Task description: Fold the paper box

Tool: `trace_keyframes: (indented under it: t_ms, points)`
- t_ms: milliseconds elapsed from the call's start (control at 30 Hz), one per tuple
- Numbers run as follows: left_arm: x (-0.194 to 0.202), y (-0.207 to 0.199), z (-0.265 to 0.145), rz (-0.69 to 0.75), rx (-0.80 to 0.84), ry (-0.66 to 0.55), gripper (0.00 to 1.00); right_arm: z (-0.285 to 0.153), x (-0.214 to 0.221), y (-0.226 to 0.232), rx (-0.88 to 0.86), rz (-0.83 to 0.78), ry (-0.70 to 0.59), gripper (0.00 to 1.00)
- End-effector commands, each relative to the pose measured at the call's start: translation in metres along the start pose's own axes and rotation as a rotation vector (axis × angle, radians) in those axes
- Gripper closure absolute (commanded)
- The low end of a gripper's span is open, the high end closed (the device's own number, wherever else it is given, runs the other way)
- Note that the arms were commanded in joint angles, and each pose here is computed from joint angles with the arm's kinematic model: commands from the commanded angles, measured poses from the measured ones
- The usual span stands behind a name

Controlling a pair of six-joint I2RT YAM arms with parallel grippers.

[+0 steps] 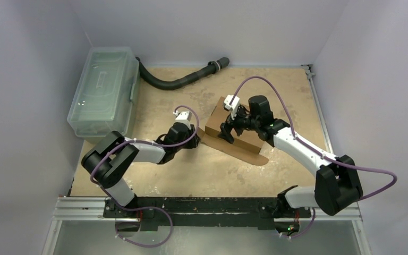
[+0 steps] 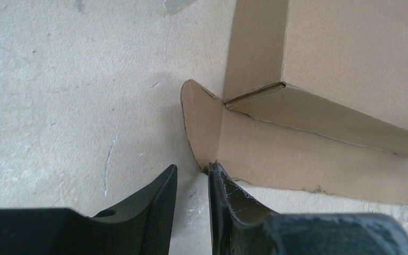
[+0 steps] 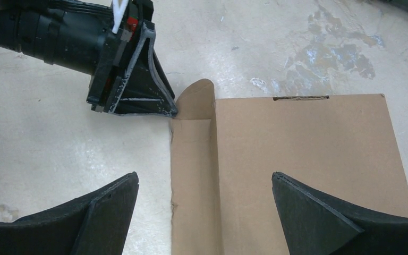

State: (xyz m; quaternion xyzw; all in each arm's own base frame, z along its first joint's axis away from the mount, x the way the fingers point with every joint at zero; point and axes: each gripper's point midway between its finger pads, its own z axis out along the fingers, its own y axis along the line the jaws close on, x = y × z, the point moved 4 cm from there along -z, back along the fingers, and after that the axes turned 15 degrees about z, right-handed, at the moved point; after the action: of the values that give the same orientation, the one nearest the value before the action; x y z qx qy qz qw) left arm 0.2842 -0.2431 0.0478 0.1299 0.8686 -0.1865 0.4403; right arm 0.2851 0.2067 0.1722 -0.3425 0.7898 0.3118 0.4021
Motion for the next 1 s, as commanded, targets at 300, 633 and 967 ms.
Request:
trace_keyframes:
  t_ms: [300,633,967]
  points:
    - [-0.029,0.0,0.004,-0.098,0.059,-0.153,0.69,-0.003,-0.006,-0.002,0.002,0.011,-0.034,0.01]
    - [-0.034,0.0,0.011,-0.145,0.136,-0.182,0.91,-0.003,-0.005,-0.005,0.005,0.017,-0.033,0.01]
    - [-0.033,-0.006,0.015,-0.123,0.2,-0.176,1.0,-0.002,-0.004,-0.008,0.025,0.017,-0.029,0.01]
